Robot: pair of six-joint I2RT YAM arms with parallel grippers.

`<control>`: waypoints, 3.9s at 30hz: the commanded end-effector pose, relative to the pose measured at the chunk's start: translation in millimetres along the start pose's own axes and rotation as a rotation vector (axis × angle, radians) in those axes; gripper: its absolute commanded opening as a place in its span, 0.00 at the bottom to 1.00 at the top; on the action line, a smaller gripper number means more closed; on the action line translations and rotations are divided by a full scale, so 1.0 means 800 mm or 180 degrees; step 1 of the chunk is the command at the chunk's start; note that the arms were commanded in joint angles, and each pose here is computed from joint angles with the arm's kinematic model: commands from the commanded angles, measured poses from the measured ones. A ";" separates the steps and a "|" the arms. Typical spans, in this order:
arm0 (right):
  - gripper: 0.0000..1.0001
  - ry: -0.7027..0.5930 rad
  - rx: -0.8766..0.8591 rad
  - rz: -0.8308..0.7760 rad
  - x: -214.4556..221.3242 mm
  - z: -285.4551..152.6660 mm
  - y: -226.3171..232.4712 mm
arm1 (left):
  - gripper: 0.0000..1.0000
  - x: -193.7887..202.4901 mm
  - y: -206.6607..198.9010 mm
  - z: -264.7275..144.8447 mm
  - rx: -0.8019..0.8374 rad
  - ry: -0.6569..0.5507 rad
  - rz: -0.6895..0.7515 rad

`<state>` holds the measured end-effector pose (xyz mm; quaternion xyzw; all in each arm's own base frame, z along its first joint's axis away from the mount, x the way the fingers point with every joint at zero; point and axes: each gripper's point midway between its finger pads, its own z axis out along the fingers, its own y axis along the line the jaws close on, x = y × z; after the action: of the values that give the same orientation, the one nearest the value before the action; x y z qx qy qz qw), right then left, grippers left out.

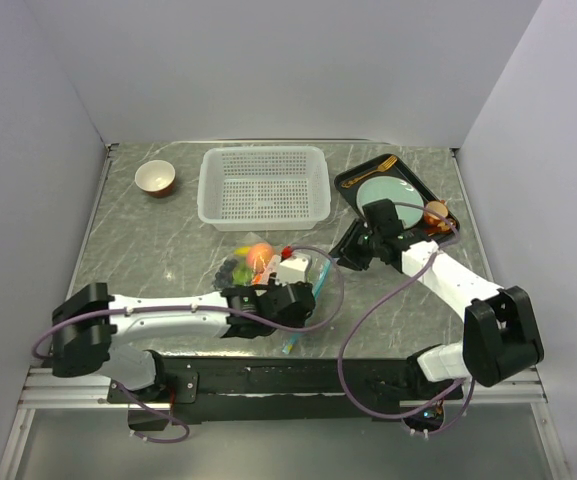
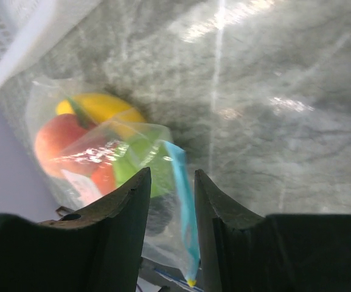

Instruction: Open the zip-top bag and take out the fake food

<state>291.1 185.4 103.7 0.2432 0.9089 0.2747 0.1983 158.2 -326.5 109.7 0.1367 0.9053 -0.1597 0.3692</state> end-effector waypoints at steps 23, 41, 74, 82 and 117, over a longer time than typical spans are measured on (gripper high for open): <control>0.43 -0.0557 0.0069 0.0524 -0.020 -0.046 -0.116 | 0.49 -0.027 -0.025 0.056 -0.0759 0.0008 0.0561; 0.43 -0.0449 -0.0304 0.0280 0.018 -0.040 -0.078 | 0.38 -0.014 -0.025 0.069 -0.0809 0.0074 0.0602; 0.39 -0.0099 -0.0769 -0.0517 0.081 0.022 0.046 | 0.01 -0.067 0.067 0.046 -0.0925 -0.0271 -0.0663; 0.40 0.0086 -0.0839 -0.0894 0.083 0.065 0.106 | 0.01 -0.063 0.115 0.017 -0.1023 -0.0339 -0.1042; 0.84 0.0184 -0.0462 -0.1872 0.175 0.118 0.117 | 0.01 -0.071 0.149 -0.005 -0.0584 -0.0588 -0.1610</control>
<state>250.2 364.6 60.6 -0.0487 0.9204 0.2942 0.2529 233.1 -216.2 114.3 -0.1370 0.8976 -0.1402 0.3948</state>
